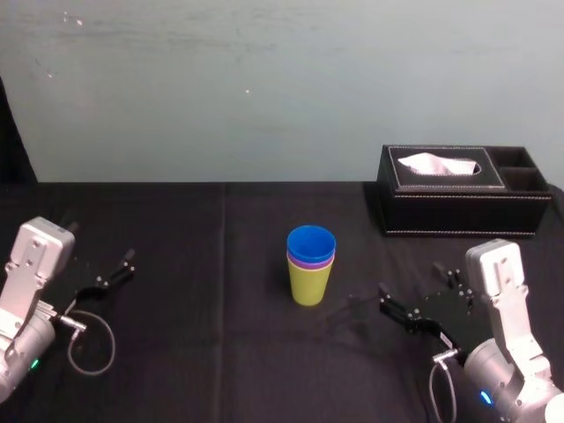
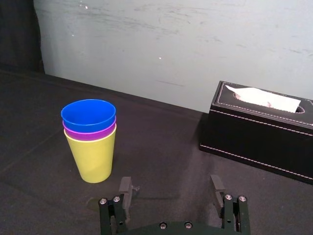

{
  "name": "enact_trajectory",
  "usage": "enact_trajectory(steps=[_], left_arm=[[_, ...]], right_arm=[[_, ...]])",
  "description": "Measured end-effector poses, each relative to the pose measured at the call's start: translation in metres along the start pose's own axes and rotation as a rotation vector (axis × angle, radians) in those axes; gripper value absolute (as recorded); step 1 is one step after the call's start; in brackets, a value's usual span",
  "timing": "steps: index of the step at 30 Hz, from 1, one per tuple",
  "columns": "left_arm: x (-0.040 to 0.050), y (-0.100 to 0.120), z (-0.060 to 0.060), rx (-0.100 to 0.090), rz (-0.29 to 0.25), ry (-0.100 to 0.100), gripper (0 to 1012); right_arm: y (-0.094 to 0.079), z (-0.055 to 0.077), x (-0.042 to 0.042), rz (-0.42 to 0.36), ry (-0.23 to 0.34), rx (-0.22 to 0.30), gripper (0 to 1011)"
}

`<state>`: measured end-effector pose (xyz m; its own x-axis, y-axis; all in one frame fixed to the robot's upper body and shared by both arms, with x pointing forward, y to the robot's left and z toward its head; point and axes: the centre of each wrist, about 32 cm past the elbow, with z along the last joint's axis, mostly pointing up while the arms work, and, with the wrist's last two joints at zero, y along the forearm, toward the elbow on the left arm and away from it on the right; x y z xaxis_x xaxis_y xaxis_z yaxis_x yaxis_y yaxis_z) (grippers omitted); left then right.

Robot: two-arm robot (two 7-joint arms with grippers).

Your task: Stack the three plastic cups sequentially using one hand.

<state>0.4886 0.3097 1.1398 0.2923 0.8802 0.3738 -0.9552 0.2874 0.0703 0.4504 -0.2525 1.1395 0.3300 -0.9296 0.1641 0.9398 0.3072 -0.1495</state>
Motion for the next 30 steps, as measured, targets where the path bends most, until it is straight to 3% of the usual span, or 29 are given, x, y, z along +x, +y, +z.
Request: enact_trajectory(steps=[30], left_arm=[[0.0,0.0,0.0,0.0,0.0,0.0,1000]], right_arm=[[0.0009,0.0017,0.0007,0.001,0.001,0.005,1000]])
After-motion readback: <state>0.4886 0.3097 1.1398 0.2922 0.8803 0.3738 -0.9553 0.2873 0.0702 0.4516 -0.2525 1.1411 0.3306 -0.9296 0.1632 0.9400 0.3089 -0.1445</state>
